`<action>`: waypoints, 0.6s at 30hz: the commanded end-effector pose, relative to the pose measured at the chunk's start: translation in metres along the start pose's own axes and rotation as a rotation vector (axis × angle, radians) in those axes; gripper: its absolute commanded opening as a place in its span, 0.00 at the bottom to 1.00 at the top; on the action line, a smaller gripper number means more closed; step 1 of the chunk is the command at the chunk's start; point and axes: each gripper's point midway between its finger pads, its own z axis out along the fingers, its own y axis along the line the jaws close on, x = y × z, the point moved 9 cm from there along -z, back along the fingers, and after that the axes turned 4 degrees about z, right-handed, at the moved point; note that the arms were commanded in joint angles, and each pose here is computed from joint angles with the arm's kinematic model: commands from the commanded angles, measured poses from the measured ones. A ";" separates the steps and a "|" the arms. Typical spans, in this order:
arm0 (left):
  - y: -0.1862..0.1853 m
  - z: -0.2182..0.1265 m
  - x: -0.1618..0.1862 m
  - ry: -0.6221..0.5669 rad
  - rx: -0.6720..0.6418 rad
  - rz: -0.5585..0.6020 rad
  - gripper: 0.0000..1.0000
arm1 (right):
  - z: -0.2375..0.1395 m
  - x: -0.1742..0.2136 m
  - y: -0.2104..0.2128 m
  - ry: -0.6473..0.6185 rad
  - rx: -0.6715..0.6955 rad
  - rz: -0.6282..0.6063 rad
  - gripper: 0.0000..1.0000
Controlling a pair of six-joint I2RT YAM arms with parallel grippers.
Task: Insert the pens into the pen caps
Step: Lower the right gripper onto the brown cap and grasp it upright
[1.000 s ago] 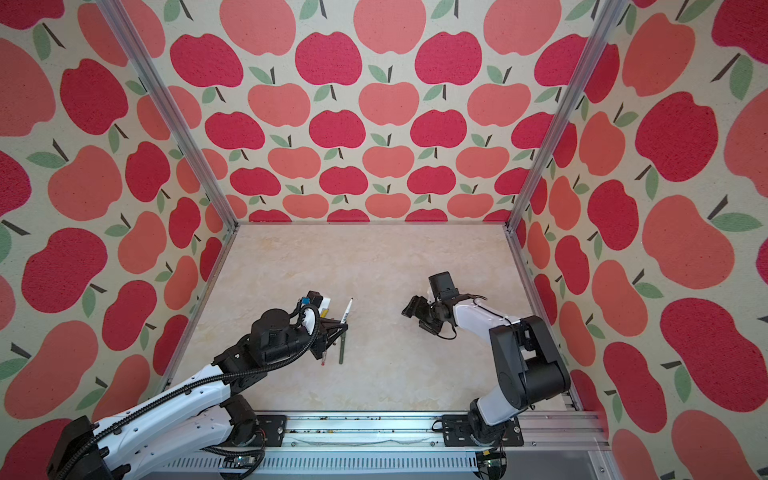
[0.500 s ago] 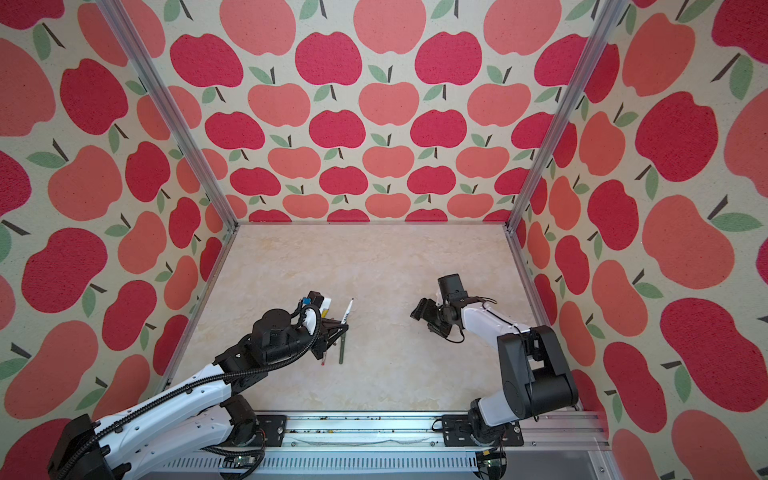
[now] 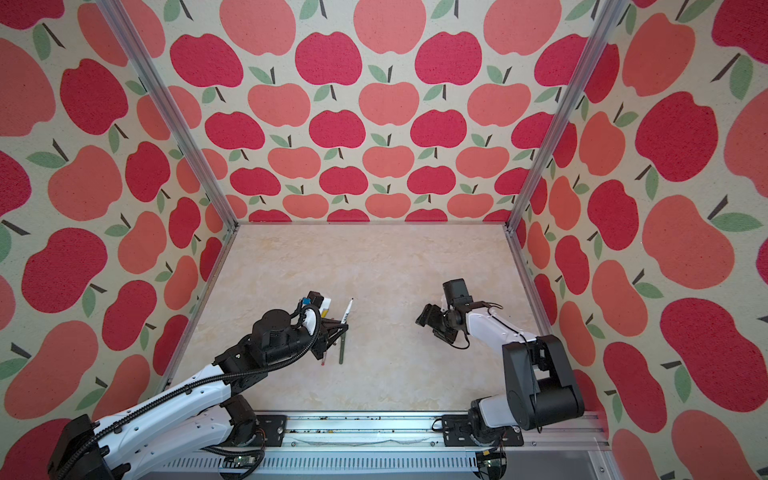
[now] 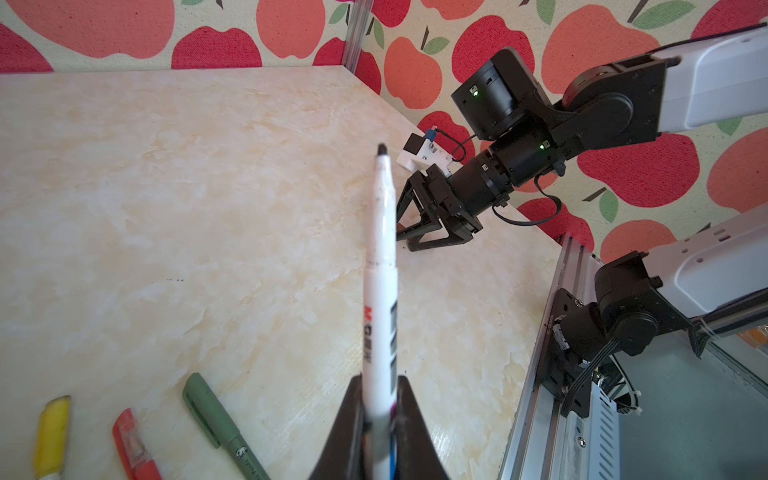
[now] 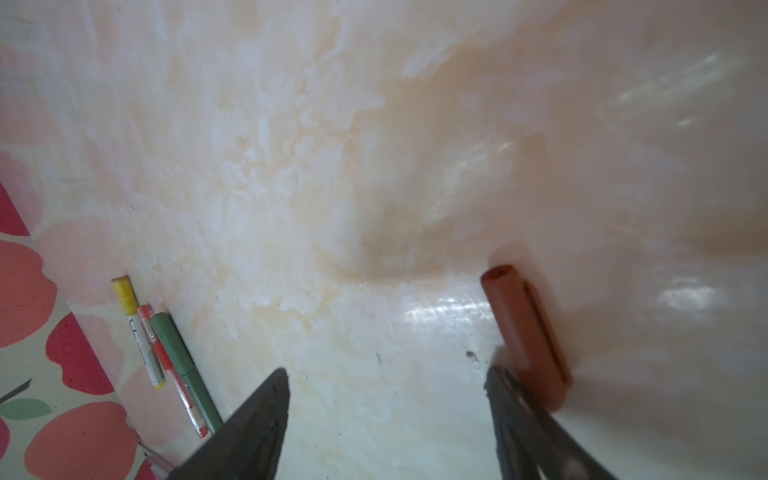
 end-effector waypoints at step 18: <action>-0.003 -0.007 -0.004 -0.031 -0.009 0.013 0.05 | 0.011 -0.046 -0.007 -0.039 0.089 0.009 0.74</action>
